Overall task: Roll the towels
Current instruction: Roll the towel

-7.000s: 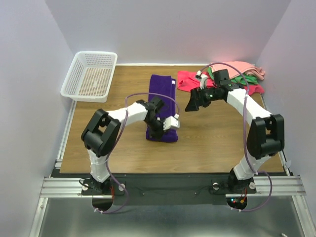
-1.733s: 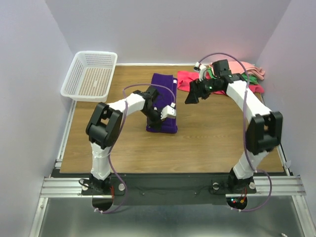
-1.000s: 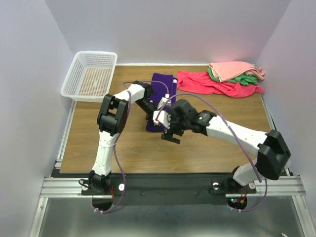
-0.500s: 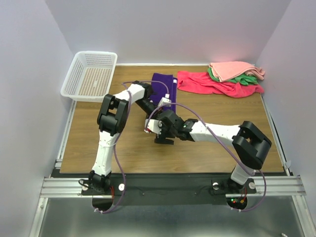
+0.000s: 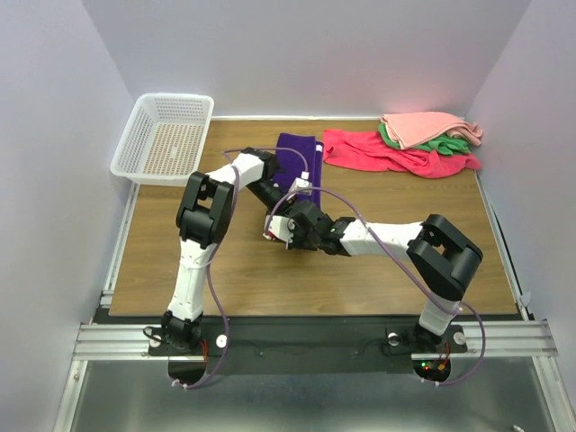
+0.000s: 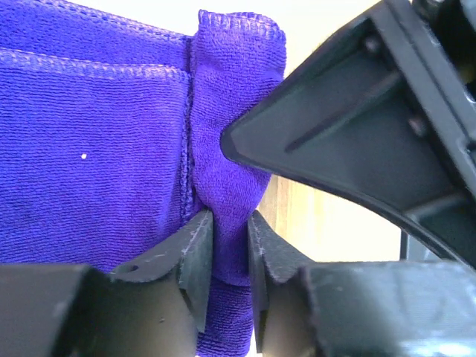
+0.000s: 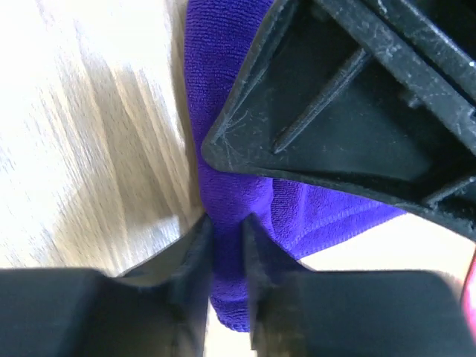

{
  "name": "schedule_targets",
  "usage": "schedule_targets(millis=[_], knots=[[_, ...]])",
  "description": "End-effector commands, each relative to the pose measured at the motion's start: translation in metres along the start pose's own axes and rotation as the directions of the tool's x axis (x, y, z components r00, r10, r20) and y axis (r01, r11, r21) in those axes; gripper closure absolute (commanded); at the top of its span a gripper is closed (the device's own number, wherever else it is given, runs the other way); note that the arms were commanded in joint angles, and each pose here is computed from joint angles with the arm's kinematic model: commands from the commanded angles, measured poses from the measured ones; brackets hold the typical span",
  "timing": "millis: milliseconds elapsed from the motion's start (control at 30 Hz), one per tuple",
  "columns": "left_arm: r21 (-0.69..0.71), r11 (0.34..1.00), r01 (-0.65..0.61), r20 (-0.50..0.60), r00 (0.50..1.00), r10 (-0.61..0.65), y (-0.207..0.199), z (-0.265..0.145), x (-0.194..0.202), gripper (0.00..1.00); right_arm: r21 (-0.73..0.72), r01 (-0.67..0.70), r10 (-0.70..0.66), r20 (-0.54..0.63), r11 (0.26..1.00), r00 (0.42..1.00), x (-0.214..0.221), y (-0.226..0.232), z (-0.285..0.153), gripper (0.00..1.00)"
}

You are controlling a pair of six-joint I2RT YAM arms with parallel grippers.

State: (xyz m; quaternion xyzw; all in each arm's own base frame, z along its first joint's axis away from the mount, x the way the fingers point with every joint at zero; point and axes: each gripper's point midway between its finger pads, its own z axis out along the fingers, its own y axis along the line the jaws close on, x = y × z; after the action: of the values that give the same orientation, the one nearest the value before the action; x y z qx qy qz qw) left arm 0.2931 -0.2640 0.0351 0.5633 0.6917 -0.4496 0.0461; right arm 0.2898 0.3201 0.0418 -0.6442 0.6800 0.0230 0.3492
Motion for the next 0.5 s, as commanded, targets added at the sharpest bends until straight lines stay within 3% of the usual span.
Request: schedule_targets(millis=[0, 233, 467], knots=[[-0.073, 0.997, 0.029, -0.169, 0.985, -0.041, 0.011, -0.008, 0.045, 0.61, -0.104, -0.087, 0.091, 0.040, 0.991, 0.995, 0.004, 0.013, -0.003, 0.97], [-0.171, 0.985, -0.003, -0.075, 0.997, -0.010, -0.001, -0.049, 0.009, 0.52, -0.198, -0.124, 0.142, 0.082, 0.972, 0.986, 0.001, 0.009, -0.015, 0.99], [-0.377, 0.926, -0.022, 0.013, 0.999, 0.029, -0.001, -0.132, -0.016, 0.50, -0.263, -0.146, 0.170, 0.069, 0.954, 0.983, 0.001, 0.015, -0.021, 0.99]])
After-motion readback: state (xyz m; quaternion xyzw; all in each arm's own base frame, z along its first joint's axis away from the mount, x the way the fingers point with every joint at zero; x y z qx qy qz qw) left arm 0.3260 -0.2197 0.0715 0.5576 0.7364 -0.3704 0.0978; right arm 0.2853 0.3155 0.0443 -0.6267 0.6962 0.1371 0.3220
